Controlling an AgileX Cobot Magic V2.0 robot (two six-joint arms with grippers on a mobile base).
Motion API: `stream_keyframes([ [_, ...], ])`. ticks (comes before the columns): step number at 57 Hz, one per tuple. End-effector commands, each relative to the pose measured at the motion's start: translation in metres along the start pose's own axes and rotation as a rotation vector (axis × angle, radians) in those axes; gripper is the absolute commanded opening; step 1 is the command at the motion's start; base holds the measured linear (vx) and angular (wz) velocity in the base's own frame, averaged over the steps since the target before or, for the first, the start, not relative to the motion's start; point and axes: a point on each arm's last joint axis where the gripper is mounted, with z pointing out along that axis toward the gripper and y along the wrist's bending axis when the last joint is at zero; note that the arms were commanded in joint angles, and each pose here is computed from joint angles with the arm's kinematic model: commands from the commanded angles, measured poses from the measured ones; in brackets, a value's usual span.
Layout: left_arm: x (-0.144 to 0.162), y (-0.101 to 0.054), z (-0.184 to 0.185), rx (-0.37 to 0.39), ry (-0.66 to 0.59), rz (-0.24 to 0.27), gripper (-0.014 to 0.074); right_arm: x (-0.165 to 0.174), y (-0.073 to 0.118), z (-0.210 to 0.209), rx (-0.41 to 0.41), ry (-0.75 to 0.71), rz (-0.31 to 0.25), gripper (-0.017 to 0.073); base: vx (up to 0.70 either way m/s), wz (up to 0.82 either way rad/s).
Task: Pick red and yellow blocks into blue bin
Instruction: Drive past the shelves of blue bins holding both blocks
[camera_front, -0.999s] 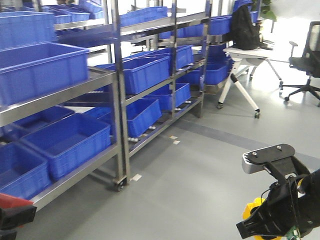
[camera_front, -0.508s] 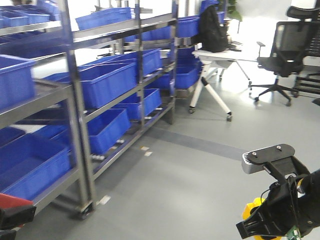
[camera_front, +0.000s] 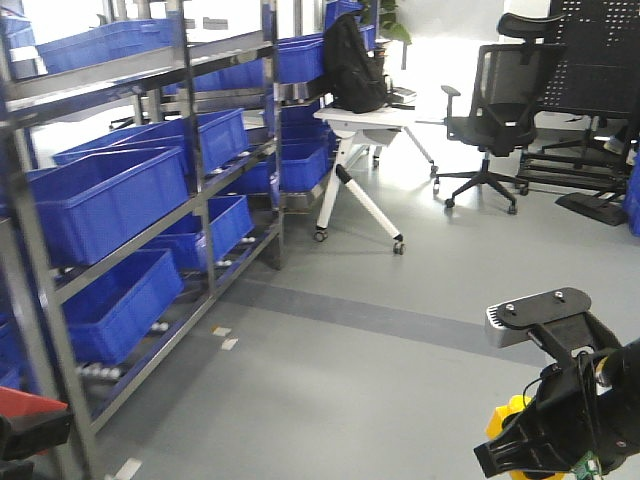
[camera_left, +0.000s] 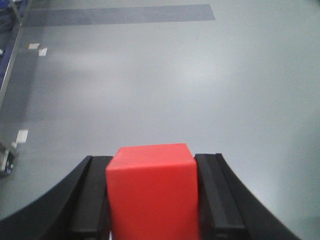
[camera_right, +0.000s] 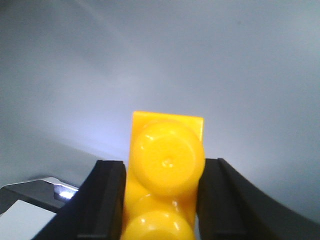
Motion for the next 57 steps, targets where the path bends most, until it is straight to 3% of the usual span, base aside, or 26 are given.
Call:
stream_keyframes([
  [1, -0.0129, -0.0011, -0.0088, -0.006, -0.104, -0.01, 0.0335, -0.0079, -0.0007, -0.0156, 0.012, -0.095, -0.015, 0.0244, 0.42, -0.17],
  [57, -0.0129, -0.0011, -0.0088, -0.006, -0.104, -0.01, 0.0335, -0.0078, -0.0007, -0.0156, 0.012, -0.094, -0.015, 0.0244, 0.39, 0.06],
])
